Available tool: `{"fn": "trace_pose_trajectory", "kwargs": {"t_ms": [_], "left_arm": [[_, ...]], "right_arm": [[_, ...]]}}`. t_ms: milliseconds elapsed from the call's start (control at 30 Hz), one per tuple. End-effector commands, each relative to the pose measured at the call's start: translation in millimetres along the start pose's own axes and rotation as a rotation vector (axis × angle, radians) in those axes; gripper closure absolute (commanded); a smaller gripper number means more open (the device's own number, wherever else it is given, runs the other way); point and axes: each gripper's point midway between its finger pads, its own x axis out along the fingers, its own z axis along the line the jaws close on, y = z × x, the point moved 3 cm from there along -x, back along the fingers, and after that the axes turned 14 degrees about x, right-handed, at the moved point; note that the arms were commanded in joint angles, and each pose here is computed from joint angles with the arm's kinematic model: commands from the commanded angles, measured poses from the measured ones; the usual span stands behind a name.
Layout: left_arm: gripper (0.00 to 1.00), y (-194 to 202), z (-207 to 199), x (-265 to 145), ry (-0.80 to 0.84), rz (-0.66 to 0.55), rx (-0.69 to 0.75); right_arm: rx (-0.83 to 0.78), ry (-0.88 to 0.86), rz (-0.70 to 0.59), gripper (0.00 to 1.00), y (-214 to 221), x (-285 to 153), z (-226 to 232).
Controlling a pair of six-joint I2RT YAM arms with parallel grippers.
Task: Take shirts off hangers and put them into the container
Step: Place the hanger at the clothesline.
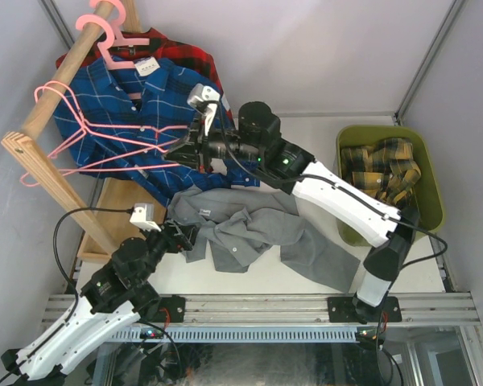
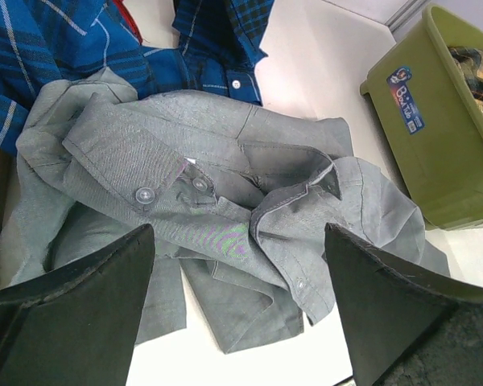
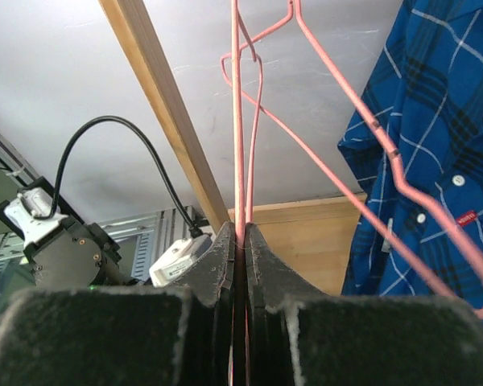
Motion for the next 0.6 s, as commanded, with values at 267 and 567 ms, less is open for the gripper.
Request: {"fn": "trace_pose_trajectory", "kwargs": {"t_ms": [267, 567], "left_arm": [[0.11, -2, 0, 4, -0.015, 0.003, -0.002], [0.11, -7, 0, 5, -0.033, 0.002, 0.009]], "right_arm": [[-0.146, -0.023, -0.224, 1.0, -43, -60, 50], [-0.148, -0.019, -0.161, 1.0, -39, -59, 34]]}}
